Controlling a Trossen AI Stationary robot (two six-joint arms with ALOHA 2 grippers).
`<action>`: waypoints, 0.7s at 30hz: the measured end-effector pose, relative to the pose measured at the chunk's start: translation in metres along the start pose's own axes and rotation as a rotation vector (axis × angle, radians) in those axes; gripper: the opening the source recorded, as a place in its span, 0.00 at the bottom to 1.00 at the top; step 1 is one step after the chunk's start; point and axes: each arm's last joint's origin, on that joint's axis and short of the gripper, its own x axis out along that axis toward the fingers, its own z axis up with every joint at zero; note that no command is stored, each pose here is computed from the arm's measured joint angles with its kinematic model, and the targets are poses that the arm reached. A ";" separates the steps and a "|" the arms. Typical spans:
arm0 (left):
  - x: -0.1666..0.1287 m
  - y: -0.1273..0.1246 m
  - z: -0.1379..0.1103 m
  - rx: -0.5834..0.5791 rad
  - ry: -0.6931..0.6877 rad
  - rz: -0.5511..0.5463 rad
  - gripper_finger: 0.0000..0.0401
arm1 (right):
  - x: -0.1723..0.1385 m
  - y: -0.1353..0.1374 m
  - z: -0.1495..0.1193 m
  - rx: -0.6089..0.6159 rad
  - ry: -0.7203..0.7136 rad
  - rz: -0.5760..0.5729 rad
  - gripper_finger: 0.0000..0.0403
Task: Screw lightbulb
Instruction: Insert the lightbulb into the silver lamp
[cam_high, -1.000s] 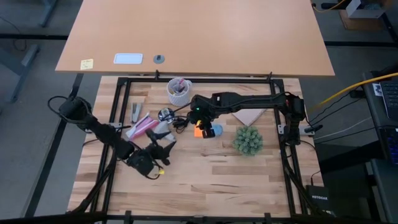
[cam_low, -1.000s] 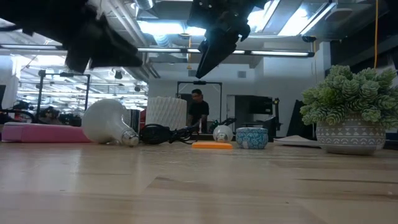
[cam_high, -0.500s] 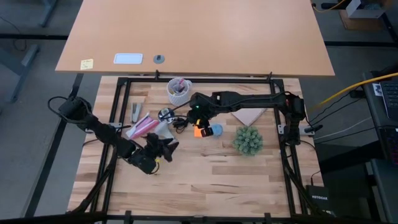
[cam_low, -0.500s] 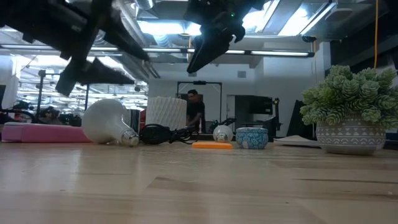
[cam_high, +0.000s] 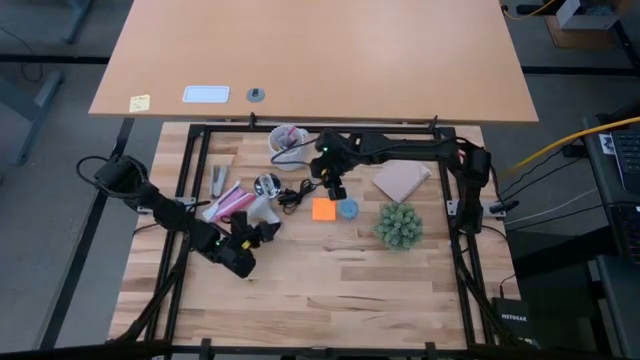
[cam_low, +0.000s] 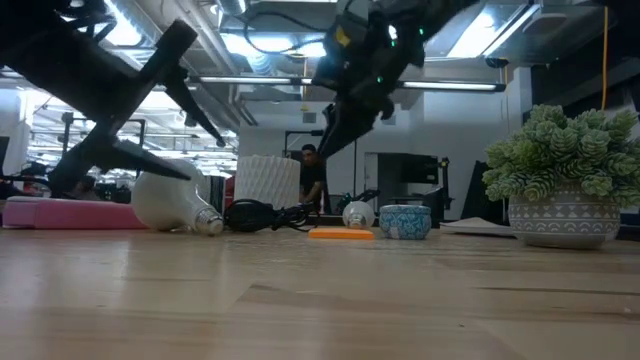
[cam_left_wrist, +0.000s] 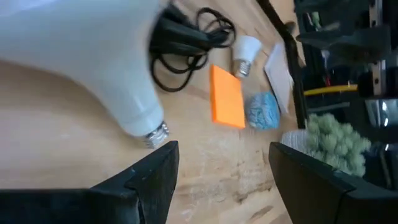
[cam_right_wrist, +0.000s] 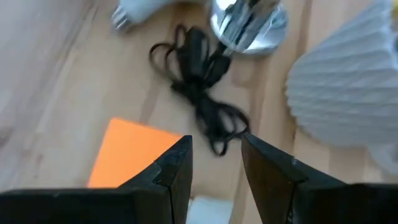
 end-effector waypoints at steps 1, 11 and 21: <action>0.001 0.001 0.001 -0.026 -0.004 0.013 0.60 | 0.003 -0.002 -0.003 0.000 -0.027 -0.002 0.35; 0.019 0.007 0.017 -0.167 -0.016 0.179 0.60 | 0.025 0.002 -0.032 -0.001 -0.074 -0.016 0.35; 0.046 0.006 0.041 -0.232 -0.046 0.312 0.60 | 0.029 0.004 -0.036 -0.010 -0.090 -0.026 0.35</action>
